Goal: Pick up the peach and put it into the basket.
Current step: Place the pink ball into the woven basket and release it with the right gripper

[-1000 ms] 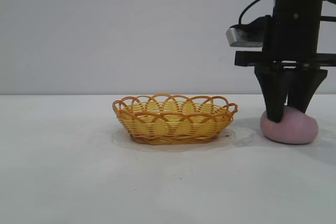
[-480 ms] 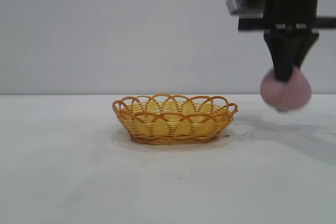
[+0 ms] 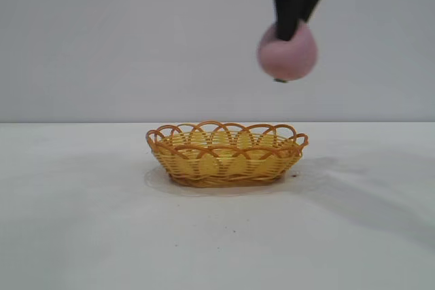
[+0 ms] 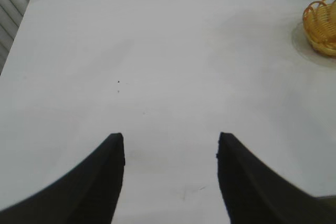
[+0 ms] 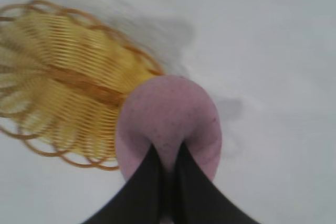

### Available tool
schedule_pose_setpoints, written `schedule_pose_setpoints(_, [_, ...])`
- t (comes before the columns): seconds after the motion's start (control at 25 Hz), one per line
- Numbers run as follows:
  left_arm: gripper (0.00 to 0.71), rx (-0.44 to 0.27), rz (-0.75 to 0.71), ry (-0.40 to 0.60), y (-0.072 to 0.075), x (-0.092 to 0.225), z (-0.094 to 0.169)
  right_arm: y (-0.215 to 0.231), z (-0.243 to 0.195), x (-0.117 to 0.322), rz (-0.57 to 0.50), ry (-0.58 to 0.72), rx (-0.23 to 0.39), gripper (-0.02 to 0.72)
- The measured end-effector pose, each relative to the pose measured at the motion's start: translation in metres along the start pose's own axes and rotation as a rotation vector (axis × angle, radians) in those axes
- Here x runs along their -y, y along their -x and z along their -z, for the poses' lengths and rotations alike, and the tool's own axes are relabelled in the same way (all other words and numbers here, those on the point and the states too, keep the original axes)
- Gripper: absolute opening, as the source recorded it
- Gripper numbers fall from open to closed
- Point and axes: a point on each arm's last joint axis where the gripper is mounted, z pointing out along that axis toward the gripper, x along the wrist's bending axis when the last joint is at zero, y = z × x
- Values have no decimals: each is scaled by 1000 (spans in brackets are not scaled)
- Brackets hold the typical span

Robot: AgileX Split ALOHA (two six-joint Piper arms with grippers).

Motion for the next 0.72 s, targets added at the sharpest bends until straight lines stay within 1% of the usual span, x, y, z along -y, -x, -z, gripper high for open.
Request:
schedule_pose_setpoints(0.12, [386, 0, 0, 0, 0, 0, 0, -17, -19, -4, 40, -23, -12, 0])
schedule_pose_setpoints(0.24, [386, 0, 0, 0, 0, 0, 0, -24, -40, -9, 58, -26, -18, 0])
schedule_pose_setpoints(0.56, [386, 0, 0, 0, 0, 0, 0, -28, -84, -9, 57, -93, -33, 0])
schedule_pose_setpoints(0.6, [386, 0, 0, 0, 0, 0, 0, -28, -88, -9, 56, -102, -35, 62])
schedule_pose_setpoints(0.64, [386, 0, 0, 0, 0, 0, 0, -28, -90, -9, 56, -105, -35, 62])
schedule_pose_setpoints(0.72, [386, 0, 0, 0, 0, 0, 0, -28, -91, -10, 55, -94, -36, 169])
